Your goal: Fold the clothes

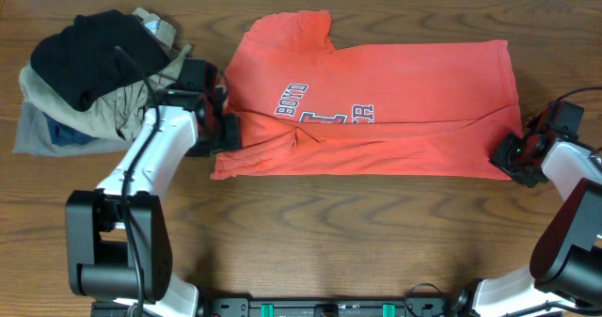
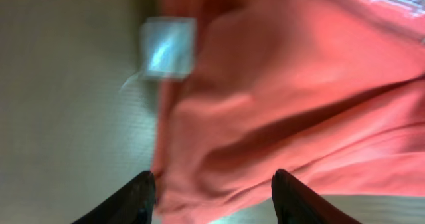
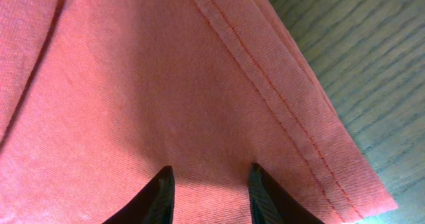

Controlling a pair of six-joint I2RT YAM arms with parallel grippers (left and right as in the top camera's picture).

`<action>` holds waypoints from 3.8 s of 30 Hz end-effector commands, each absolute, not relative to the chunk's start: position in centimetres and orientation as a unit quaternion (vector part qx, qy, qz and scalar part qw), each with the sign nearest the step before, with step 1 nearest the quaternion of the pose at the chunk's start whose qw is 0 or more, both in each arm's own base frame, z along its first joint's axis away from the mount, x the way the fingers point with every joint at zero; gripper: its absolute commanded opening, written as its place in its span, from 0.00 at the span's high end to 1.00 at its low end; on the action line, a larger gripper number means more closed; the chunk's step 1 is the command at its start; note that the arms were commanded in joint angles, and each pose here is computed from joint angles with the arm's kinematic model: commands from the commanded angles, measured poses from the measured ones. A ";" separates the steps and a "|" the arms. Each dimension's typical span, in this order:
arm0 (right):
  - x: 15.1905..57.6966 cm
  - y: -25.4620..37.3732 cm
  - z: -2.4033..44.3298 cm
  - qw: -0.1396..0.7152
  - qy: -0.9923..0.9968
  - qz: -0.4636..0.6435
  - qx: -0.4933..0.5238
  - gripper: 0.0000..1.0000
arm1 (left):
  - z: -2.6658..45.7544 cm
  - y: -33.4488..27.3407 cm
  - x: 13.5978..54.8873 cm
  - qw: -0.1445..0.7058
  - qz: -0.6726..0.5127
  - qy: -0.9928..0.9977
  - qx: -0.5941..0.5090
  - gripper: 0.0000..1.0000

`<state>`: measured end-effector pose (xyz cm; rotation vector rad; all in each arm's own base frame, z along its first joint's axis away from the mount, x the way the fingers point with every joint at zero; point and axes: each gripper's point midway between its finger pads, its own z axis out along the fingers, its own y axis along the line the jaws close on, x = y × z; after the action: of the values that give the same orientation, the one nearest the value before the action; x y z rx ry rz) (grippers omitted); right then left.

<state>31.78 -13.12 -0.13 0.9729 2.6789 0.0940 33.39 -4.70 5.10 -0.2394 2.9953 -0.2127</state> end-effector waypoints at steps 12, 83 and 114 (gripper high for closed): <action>30.2 -12.5 -1.5 0.108 0.935 0.030 0.336 0.64 | 3.3 -3.2 25.6 -0.089 -0.043 0.986 -0.131 0.57; 24.9 -13.8 -2.0 0.015 0.928 -0.053 0.369 0.61 | 2.5 2.2 22.0 -0.070 0.190 0.969 -0.143 0.94; 30.5 -13.9 0.1 0.100 0.941 0.005 0.323 0.45 | 1.7 -5.7 31.2 0.072 -0.044 0.995 -0.051 0.94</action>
<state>29.76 -13.75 -0.05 0.9850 2.7863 -0.0069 30.72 -5.63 2.10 -0.1987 2.9837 -0.1282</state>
